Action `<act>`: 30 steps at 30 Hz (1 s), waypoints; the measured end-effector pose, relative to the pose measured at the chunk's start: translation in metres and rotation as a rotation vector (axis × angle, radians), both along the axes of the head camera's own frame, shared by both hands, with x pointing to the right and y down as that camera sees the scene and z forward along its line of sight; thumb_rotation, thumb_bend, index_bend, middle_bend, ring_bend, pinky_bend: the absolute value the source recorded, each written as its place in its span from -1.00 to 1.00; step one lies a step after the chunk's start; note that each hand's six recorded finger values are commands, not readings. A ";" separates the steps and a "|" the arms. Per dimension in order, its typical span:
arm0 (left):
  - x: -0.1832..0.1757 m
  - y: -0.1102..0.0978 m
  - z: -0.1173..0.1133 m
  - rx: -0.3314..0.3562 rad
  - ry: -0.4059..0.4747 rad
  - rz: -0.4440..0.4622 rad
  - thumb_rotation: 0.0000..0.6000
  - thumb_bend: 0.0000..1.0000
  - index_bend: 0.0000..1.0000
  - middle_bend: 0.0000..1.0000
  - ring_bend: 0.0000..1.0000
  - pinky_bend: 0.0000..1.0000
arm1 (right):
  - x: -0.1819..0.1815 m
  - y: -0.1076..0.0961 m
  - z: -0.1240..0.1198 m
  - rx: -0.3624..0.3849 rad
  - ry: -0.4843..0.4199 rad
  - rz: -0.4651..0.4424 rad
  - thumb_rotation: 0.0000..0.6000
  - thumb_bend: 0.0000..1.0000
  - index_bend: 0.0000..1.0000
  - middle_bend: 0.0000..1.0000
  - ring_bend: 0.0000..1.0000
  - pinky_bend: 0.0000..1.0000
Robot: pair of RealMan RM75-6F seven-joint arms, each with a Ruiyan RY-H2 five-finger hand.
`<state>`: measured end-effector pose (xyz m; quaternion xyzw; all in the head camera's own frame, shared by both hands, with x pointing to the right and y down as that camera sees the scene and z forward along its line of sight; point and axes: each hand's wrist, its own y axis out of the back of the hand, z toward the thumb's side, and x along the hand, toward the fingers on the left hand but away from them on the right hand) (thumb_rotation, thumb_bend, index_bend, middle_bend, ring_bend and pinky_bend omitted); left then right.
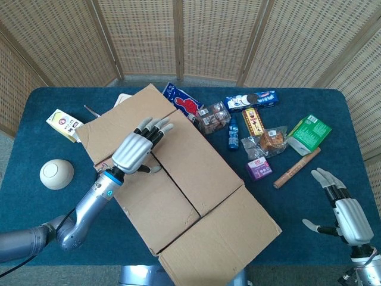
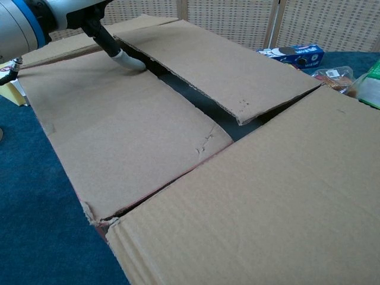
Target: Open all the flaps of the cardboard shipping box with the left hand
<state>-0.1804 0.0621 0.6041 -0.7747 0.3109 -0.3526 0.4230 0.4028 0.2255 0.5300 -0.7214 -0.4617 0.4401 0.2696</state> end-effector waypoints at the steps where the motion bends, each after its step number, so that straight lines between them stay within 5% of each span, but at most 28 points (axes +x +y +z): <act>1: 0.001 -0.001 0.000 0.004 0.000 0.000 1.00 -0.77 -1.00 -1.00 -1.00 -0.95 | 0.000 0.000 0.000 0.000 0.000 0.000 1.00 -0.90 -1.00 -1.00 -1.00 -0.79; 11: 0.014 -0.013 0.003 0.066 0.000 -0.020 1.00 -0.77 -1.00 -1.00 -1.00 -0.94 | 0.000 0.000 0.001 -0.002 0.001 0.003 1.00 -0.90 -1.00 -1.00 -1.00 -0.79; 30: 0.033 -0.050 -0.039 0.172 0.072 -0.052 1.00 -0.77 -1.00 -1.00 -1.00 -0.92 | 0.002 -0.002 0.002 -0.011 -0.004 0.011 1.00 -0.90 -1.00 -1.00 -1.00 -0.79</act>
